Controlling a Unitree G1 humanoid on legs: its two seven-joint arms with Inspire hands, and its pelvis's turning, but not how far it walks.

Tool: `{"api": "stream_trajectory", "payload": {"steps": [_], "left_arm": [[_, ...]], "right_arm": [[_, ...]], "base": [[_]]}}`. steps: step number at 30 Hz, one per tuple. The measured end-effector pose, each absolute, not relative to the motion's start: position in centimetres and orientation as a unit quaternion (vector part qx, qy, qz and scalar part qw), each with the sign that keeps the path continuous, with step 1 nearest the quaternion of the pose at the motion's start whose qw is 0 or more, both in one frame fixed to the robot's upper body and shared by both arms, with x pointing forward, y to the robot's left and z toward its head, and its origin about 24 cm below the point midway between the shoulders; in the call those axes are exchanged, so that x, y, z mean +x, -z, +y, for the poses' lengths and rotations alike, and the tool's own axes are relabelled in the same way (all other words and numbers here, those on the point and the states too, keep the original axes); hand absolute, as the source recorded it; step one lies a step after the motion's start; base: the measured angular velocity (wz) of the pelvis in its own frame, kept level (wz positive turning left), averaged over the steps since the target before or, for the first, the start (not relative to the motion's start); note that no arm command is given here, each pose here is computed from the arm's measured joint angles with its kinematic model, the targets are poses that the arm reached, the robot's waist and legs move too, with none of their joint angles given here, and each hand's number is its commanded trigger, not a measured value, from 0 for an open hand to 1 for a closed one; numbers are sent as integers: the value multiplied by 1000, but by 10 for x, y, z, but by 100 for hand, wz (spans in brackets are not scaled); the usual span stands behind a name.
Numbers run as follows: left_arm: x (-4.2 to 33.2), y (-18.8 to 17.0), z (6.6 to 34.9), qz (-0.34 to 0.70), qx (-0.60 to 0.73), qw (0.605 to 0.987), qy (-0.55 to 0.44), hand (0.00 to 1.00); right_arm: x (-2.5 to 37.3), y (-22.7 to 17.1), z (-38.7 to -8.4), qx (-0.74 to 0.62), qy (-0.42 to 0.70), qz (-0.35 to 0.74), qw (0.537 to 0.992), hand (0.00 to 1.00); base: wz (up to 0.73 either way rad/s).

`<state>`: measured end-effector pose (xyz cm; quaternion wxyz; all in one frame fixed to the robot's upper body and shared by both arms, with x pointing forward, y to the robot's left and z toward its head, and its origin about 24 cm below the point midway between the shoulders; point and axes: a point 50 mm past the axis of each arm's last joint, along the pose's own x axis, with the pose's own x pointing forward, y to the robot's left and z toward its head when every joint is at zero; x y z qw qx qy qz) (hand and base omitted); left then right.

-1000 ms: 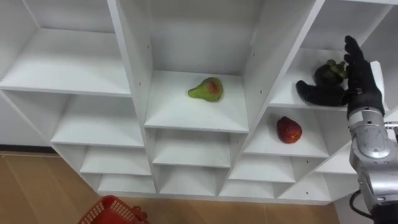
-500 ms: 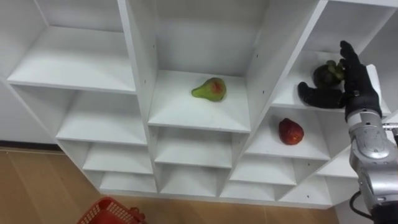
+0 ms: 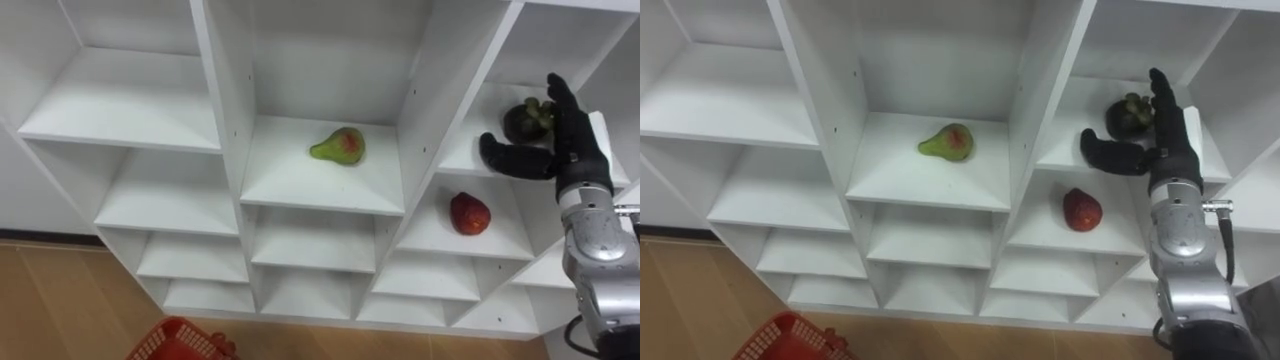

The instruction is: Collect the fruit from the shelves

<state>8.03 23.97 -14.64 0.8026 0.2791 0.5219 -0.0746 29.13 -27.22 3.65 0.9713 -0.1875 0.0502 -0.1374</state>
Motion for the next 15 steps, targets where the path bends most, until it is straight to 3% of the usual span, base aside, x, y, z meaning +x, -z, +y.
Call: {"api": "stream_trajectory", "payload": {"steps": [15], "left_arm": [[73, 149, 242, 546, 289, 783, 74, 100]], "right_arm": [[295, -45, -289, -199, 175, 48, 963, 100]], "base": [[0]]}}
